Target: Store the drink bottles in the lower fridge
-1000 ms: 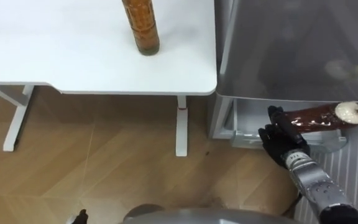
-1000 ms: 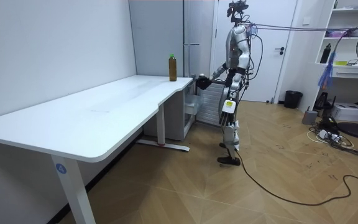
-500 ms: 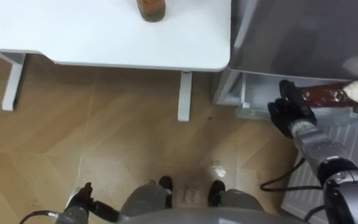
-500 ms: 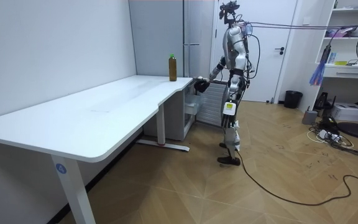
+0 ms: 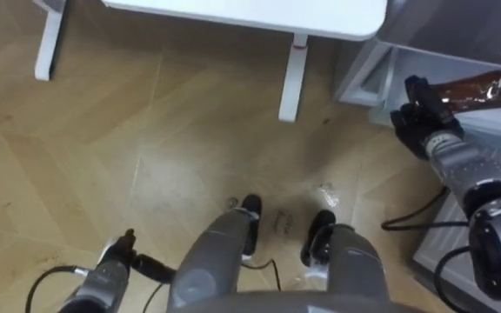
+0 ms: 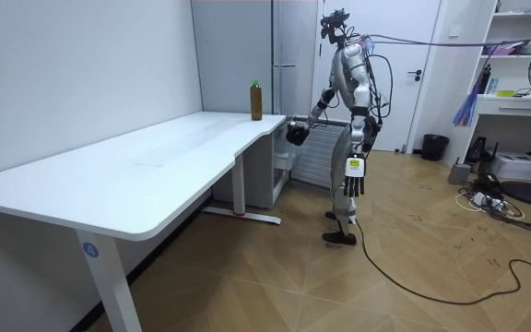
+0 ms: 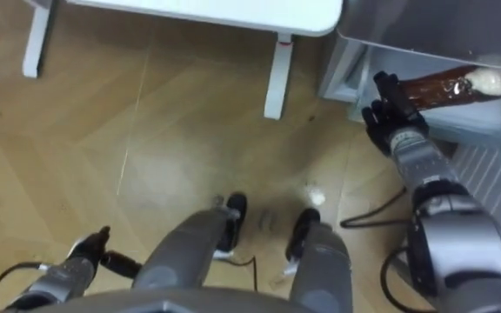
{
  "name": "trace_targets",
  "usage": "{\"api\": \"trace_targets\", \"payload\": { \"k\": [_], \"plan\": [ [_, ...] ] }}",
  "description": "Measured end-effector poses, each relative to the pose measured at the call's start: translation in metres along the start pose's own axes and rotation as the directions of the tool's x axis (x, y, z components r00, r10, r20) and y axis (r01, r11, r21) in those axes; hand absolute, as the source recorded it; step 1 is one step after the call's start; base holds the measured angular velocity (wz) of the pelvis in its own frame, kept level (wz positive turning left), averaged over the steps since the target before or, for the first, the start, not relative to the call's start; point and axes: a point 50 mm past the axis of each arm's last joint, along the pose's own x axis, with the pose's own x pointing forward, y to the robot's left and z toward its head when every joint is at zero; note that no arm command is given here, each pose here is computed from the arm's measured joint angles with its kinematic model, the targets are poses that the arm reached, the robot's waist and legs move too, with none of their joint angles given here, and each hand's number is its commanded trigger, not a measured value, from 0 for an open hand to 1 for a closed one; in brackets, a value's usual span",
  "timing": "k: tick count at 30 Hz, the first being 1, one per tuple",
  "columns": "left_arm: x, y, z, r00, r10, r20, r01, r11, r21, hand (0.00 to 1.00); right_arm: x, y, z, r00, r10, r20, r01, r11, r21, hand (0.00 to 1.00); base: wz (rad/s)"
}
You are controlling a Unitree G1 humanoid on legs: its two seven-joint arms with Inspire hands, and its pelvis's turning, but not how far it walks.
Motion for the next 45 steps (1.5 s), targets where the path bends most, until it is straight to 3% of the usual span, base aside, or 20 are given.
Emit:
{"api": "trace_targets", "payload": {
  "k": [15,16,17,18,31,45],
  "plan": [
    [-0.001,-0.011,0.008,0.998,-0.026,0.049,0.022,0.997,0.08,0.0,0.003,0.023,0.015,0.998,0.059,0.036,-0.06,0.997,0.046,1.0,0.02],
    [-0.001,-0.011,0.008,0.999,-0.023,0.049,0.019,0.997,0.08,0.0,0.002,0.023,0.018,0.997,0.06,0.042,-0.062,0.997,0.048,0.67,0.07],
    [-0.001,-0.011,0.008,0.999,-0.019,0.049,0.015,0.997,0.08,0.0,0.003,0.026,0.02,0.997,0.066,0.048,-0.068,0.996,0.05,0.51,0.07],
    [-0.001,-0.011,0.008,0.999,-0.019,0.048,0.015,0.997,0.08,0.0,0.003,0.027,0.021,0.996,0.07,0.05,-0.072,0.996,0.05,0.0,0.0],
    [-0.001,-0.01,0.004,0.999,-0.012,0.036,0.011,0.999,0.036,0.0,0.0,0.051,0.056,0.98,0.139,0.142,-0.148,0.987,0.059,0.0,0.0],
    [-0.002,-0.004,0.0,1.0,0.016,0.016,-0.015,0.998,-0.066,0.0,0.0,0.048,0.056,0.98,0.133,0.145,-0.147,0.985,0.087,0.0,0.0]
  ]
}}
